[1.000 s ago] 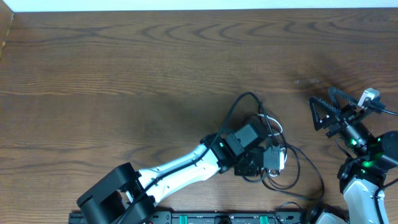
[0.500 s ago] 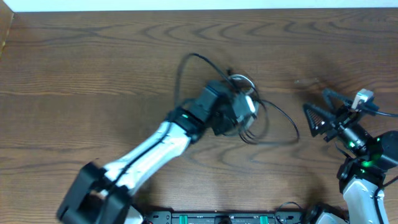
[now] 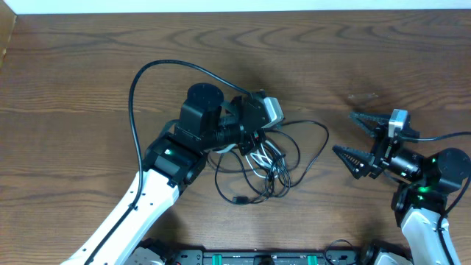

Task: Untangle cables

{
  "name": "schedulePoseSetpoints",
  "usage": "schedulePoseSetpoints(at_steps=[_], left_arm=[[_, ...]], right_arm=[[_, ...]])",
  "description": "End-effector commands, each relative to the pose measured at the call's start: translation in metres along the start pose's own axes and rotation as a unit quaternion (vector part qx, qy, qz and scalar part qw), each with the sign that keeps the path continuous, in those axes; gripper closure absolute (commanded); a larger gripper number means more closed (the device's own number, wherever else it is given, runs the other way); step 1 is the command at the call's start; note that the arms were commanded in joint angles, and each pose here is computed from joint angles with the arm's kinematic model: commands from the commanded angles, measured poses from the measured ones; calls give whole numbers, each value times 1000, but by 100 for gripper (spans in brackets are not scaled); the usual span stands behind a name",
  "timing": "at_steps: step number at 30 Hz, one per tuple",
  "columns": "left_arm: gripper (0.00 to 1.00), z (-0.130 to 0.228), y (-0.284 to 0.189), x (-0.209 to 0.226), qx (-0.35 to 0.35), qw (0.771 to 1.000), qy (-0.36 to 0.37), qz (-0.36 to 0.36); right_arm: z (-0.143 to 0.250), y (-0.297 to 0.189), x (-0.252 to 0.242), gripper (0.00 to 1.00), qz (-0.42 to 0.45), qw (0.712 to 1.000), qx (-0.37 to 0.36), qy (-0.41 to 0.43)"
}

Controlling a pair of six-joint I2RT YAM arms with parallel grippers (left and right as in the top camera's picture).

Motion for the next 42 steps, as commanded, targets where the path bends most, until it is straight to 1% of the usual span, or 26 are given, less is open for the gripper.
schedulePoseSetpoints(at_steps=[1, 4, 6, 7, 9, 10, 11, 12, 13, 15, 17, 18, 20, 23, 27, 29, 36, 38, 42], left_arm=[[92, -14, -4, -3, -29, 999, -19, 34], [92, 3, 2, -5, 9, 998, -47, 40], [92, 22, 8, -8, 52, 994, -79, 48], [86, 29, 11, -10, 68, 992, -92, 56], [49, 47, 18, -15, 100, 985, -121, 75], [39, 54, 21, -17, 113, 981, -132, 82], [29, 58, 23, -19, 121, 979, -140, 87], [25, 63, 26, -20, 130, 975, -154, 92], [23, 66, 29, -21, 135, 972, -167, 94], [22, 72, 34, -25, 151, 965, -190, 99], [21, 80, 38, -30, 179, 960, -194, 95], [21, 84, 40, -33, 196, 957, -192, 89], [16, 93, 44, -40, 240, 951, -181, 75], [10, 101, 48, -54, 284, 941, -167, 75], [9, 113, 52, -68, 334, 927, -155, 77], [8, 118, 54, -70, 345, 922, -155, 78], [8, 135, 62, -73, 371, 904, -201, 74], [9, 138, 64, -74, 373, 902, -203, 77], [15, 143, 70, -75, 375, 900, -205, 80]], right_arm=[[-3, 4, 4, 1, -21, 999, 11, -24], [-3, 4, 4, 1, -21, 999, 11, -22], [-2, 4, 2, 1, -21, 1000, 12, -15], [0, 4, 1, 1, -20, 1000, 13, -10], [2, 4, -2, 1, -19, 1000, 14, -3], [3, 5, -4, 1, -19, 1000, 15, 2], [4, 5, -6, 1, -18, 1000, 16, 7], [5, 5, -8, 1, -17, 1000, 16, 11], [7, 5, -10, 1, -16, 1000, 17, 18], [9, 6, -14, 1, -13, 999, 18, 28], [11, 6, -18, 1, -12, 999, 19, 35], [12, 6, -19, 1, -11, 999, 19, 36], [14, 6, -21, 1, -10, 999, 20, 41], [16, 7, -24, 1, -8, 999, 20, 41], [15, 7, -29, 1, 11, 999, 12, 42], [14, 7, -31, 1, 22, 999, 6, 41], [13, 7, -33, 1, 30, 999, 2, 42], [13, 7, -33, 1, 30, 999, 2, 42], [13, 7, -33, 1, 31, 999, 2, 42]])
Point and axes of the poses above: each gripper's point midway between its finger pads, its own y axis out along the fingers, its own x axis along the line the jaws close on, z = x × y, the point moved 7 cm from there along -y, back along the fingers, and after that the axes turned 11 degrees about y, right-handed, at the moved point
